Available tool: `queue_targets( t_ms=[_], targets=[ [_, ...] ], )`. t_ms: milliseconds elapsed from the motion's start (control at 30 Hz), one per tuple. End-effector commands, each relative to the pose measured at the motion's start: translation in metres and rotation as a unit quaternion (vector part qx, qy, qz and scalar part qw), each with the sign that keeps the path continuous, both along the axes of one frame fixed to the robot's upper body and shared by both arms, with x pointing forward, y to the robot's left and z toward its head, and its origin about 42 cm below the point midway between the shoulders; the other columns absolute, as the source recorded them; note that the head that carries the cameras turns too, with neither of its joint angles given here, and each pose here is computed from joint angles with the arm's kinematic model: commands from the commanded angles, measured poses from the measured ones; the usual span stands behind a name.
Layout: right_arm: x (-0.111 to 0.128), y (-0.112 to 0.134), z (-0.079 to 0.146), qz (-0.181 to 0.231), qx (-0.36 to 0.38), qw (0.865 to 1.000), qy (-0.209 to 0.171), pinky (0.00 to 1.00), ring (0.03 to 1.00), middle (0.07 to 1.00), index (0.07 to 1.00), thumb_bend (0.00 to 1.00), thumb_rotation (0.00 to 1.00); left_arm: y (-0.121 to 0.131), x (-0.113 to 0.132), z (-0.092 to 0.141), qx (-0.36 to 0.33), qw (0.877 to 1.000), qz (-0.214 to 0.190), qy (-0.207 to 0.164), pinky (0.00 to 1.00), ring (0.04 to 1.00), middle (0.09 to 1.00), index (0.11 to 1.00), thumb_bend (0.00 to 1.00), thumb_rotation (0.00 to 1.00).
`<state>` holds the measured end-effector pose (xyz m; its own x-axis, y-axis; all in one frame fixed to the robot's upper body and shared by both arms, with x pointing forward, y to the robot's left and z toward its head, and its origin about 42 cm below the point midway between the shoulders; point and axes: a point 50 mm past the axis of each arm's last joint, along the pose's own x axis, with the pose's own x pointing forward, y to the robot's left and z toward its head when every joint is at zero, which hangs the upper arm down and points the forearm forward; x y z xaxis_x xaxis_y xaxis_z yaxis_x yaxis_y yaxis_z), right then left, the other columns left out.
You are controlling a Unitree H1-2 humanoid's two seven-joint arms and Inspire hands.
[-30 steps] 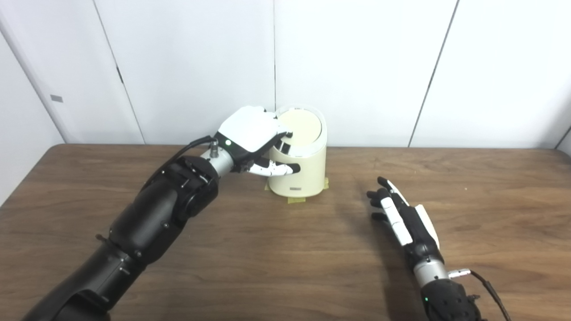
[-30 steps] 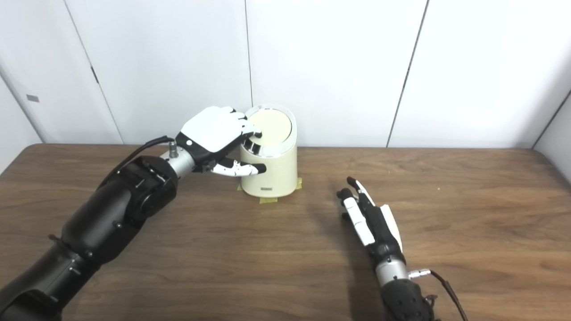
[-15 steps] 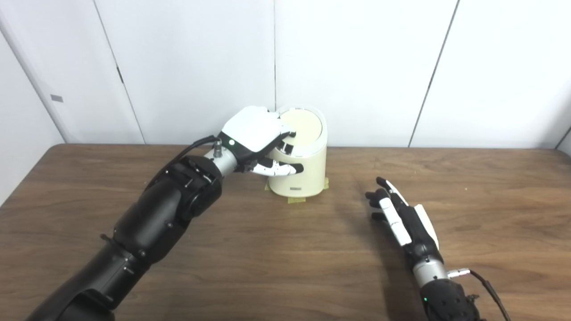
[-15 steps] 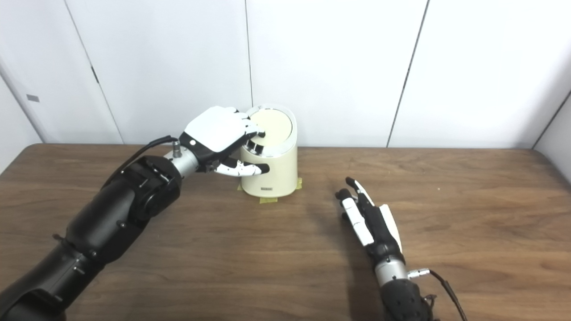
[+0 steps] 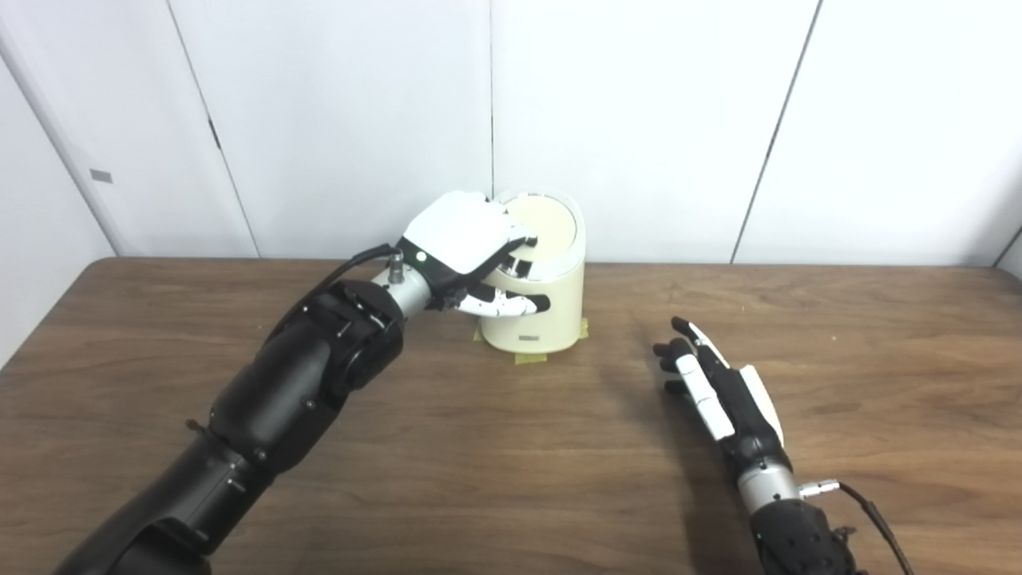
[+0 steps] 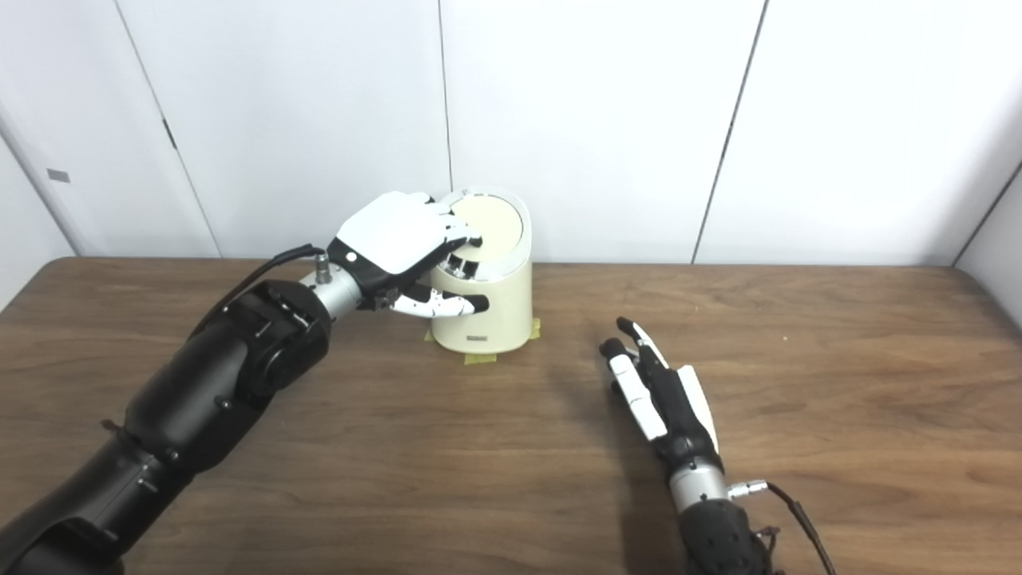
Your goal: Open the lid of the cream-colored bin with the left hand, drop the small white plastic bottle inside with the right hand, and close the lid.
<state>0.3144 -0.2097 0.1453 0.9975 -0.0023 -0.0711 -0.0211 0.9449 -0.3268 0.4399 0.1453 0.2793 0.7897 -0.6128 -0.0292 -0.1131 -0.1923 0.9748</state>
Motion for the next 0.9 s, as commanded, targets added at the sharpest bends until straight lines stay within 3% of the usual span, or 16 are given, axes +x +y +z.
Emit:
queue_targets(
  t_ms=[0,400,867],
  targets=[
    [0.004,0.004,0.007,0.007,0.001,1.000,-0.004,0.79,0.837,0.814,0.919,0.46,1.00,-0.019,-0.002,0.006,0.011,0.999,-0.040,0.006,0.92,0.888,0.852,0.849,0.54,0.90],
    [0.004,0.003,0.008,0.006,0.014,1.000,-0.004,0.76,0.831,0.819,0.922,0.46,1.00,-0.019,-0.001,0.010,-0.003,0.999,-0.044,-0.001,0.91,0.886,0.848,0.843,0.53,0.88],
    [0.004,-0.001,0.007,0.006,0.010,1.000,-0.003,0.77,0.830,0.817,0.923,0.46,1.00,-0.025,-0.012,0.059,-0.094,0.987,-0.074,-0.103,0.73,0.811,0.789,0.787,0.50,0.73]
  ],
)
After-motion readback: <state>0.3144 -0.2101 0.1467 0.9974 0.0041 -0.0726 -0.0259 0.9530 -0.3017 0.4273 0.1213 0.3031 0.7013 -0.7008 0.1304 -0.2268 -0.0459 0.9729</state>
